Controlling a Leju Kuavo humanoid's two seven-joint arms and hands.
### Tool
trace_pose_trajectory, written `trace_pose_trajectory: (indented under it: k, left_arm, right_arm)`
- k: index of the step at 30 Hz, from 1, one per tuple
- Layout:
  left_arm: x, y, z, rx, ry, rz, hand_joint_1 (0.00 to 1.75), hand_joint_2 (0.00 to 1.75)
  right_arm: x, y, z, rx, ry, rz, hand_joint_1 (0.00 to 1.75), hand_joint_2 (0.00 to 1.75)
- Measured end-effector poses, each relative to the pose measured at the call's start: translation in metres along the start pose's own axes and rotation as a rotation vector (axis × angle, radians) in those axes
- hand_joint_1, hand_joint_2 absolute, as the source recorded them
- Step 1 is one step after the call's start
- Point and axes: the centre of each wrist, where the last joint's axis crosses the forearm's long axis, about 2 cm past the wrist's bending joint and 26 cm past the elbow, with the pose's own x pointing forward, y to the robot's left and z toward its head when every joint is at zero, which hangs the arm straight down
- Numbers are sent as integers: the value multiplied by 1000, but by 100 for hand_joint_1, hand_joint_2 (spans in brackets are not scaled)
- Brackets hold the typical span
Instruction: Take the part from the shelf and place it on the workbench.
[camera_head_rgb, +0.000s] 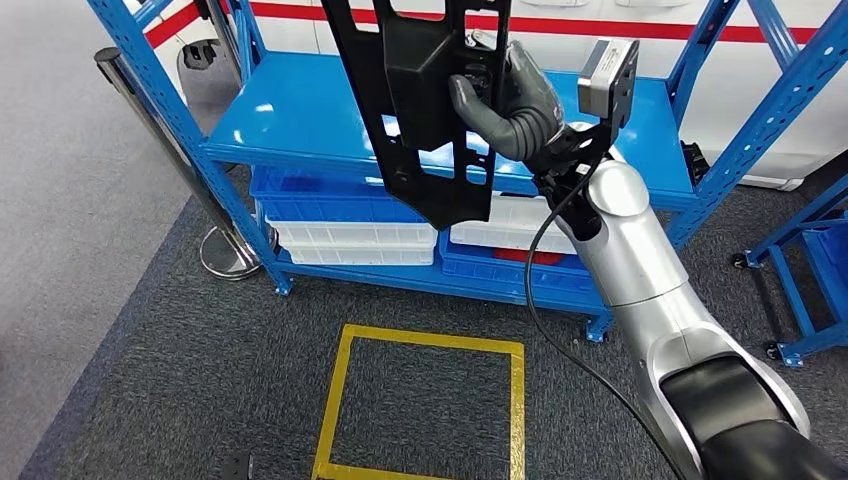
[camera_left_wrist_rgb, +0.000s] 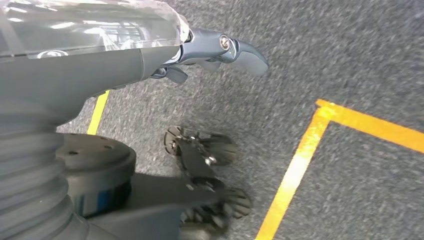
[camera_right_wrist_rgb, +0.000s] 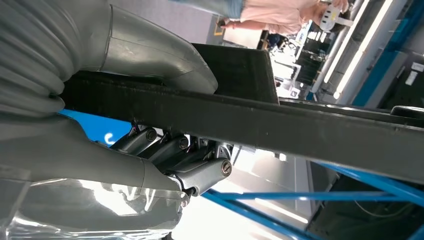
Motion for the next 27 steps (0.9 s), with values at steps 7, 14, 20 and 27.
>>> trace_pose_trajectory:
  k: [7, 14, 20, 27]
  left_arm:
    - [-2, 0, 0, 3, -1, 1, 0, 175]
    - [-5, -2, 2, -3, 5, 4, 0, 175]
    - [-7, -3, 3, -16, -4, -1, 0, 175]
    - [-8, -3, 3, -28, -13, -9, 0, 175]
  right_arm:
    - [2, -3, -4, 1, -6, 2, 175, 175]
    - [-3, -4, 0, -7, 2, 7, 175, 175]
    - [-6, -4, 4, -13, -13, 24, 175, 175]
    - [-9, -2, 6, -13, -5, 60, 175, 175]
